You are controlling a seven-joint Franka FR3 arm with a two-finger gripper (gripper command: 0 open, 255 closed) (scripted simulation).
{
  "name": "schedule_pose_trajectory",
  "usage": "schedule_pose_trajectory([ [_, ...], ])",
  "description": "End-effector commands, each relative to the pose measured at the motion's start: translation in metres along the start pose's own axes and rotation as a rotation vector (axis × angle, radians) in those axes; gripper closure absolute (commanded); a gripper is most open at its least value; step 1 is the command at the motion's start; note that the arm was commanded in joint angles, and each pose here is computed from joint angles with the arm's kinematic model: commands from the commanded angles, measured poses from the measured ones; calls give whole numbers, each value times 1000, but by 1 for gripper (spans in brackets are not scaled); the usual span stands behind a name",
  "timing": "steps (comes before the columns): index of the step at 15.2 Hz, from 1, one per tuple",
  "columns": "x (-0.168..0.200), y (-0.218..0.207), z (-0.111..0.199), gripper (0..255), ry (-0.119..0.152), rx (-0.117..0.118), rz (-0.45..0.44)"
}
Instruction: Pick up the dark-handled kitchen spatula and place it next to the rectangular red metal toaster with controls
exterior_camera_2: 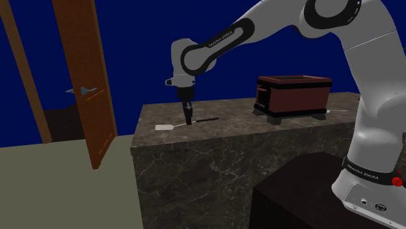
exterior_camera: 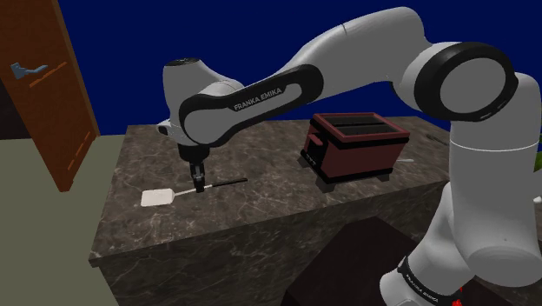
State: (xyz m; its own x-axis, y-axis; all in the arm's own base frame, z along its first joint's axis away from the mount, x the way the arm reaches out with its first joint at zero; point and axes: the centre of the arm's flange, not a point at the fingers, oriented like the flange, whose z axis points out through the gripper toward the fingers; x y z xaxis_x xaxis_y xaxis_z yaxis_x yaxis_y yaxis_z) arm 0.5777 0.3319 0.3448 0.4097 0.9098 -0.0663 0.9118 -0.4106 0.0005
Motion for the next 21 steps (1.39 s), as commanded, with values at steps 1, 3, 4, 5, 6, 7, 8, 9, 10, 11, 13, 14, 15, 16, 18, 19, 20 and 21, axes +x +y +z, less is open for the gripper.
schedule_pose_trajectory([
  [1, -1, 0, -9, 255, 0, 0, 0],
  [3, -1, 0, -20, 255, 0, 0, 0],
  [4, -2, 0, -25, 255, 0, 0, 0],
  [5, -2, 0, -31, 255, 0, 0, 0],
  [6, -2, 0, -36, 255, 0, 0, 0],
  [7, -3, 0, -41, 255, 0, 0, 0],
  [8, -3, 0, -46, 255, 0, 0, 0],
  [9, -3, 0, -52, 255, 0, 0, 0],
  [10, -4, 0, -57, 255, 0, 0, 0],
  [11, -4, 0, -62, 255, 0, 0, 0],
  [13, -5, 0, -73, 255, 0, 0, 0],
  [14, -5, 0, -78, 255, 0, 0, 0],
  [15, -5, 0, -83, 255, 0, 0, 0],
  [16, -6, 0, -89, 255, 0, 0, 0],
  [18, -7, 0, -99, 255, 0, 0, 0],
  [19, -7, 0, -104, 255, 0, 0, 0],
  [20, -7, 0, -110, 255, 0, 0, 0],
  [21, -8, 0, -115, 255, 0, 0, 0],
])
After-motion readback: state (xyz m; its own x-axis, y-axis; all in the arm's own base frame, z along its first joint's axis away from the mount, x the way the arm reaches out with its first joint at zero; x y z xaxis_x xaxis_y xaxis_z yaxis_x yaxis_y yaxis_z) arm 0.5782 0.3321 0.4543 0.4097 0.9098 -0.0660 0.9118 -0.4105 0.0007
